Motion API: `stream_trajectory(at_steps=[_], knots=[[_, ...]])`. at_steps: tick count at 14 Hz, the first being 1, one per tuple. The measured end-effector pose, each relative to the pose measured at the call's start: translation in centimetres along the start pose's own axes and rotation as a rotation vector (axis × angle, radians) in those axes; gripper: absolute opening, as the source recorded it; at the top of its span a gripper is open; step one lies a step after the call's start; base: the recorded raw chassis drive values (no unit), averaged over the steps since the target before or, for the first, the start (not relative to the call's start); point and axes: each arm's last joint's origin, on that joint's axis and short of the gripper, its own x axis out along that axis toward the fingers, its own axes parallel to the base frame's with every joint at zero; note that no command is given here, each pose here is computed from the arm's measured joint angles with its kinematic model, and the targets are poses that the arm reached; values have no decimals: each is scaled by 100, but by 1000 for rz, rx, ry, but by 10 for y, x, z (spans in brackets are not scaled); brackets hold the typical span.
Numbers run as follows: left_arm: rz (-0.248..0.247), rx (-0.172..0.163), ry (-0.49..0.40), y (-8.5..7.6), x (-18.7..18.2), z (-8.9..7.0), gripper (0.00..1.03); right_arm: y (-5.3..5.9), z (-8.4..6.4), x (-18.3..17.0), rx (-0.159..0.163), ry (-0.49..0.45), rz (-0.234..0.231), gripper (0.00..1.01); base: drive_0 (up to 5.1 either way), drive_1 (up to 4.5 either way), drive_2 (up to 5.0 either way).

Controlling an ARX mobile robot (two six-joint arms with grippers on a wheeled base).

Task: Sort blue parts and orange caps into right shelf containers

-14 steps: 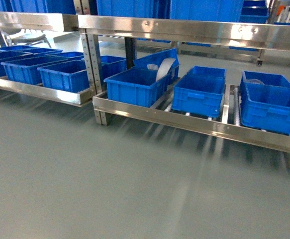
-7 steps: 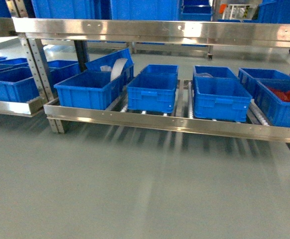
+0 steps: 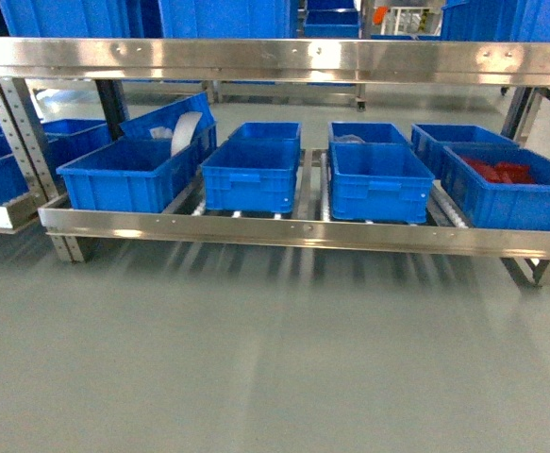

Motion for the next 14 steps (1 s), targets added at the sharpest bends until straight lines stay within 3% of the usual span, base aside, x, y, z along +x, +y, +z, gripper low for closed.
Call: stream_trajectory(at_steps=[4,14], knots=[[-7,1,0,0,0,0,44,0,0,0,0,0,-1,44,-92,-92,-92],[1,-1,-6,0,0,1,44,0,1,-1,0,-7,1,44,0,430,-430]])
